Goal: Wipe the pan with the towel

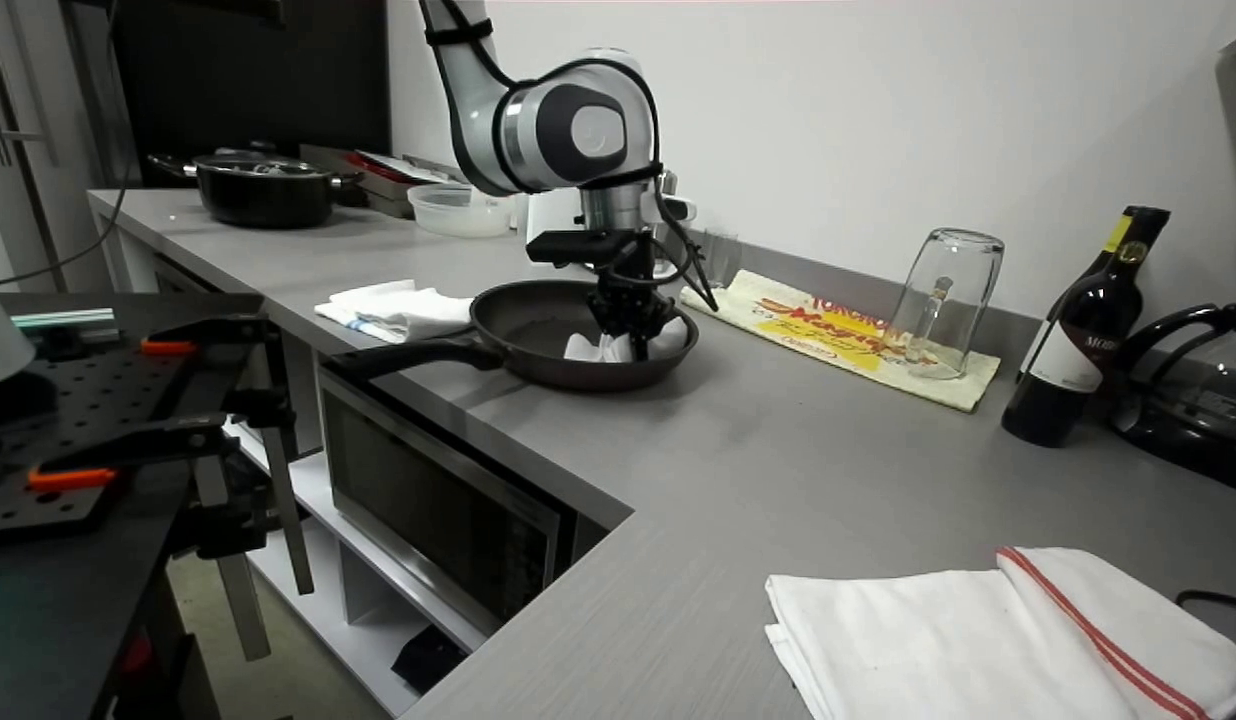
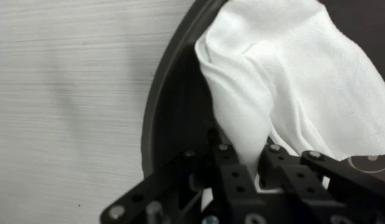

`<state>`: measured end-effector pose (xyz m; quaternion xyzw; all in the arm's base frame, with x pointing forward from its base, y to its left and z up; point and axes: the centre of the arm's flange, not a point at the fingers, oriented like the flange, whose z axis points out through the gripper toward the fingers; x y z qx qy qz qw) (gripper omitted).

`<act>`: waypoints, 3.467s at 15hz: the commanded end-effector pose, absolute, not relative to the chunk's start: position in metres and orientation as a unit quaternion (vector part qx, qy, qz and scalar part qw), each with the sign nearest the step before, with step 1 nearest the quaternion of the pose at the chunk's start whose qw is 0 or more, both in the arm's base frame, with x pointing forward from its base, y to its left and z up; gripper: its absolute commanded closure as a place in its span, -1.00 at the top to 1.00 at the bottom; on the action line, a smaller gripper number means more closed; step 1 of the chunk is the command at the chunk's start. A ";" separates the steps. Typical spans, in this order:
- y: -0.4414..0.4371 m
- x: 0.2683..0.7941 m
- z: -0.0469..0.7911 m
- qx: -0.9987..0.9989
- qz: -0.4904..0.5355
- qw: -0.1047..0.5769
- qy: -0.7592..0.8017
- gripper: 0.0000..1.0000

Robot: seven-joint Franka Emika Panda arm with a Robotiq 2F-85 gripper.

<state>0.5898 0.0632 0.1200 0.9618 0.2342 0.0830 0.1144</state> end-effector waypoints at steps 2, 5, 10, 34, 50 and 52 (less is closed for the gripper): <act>0.067 0.597 0.102 0.943 0.121 0.177 0.256 -0.92; 0.069 0.598 0.104 0.927 0.144 0.214 0.272 -0.92; 0.068 0.599 0.123 0.887 0.182 0.289 0.310 -0.92; 0.283 0.504 0.296 0.947 0.054 0.034 0.314 -0.92; 0.342 0.477 0.202 0.952 -0.047 -0.029 0.301 -0.92; 0.348 0.472 0.200 0.951 -0.055 -0.035 0.301 -0.92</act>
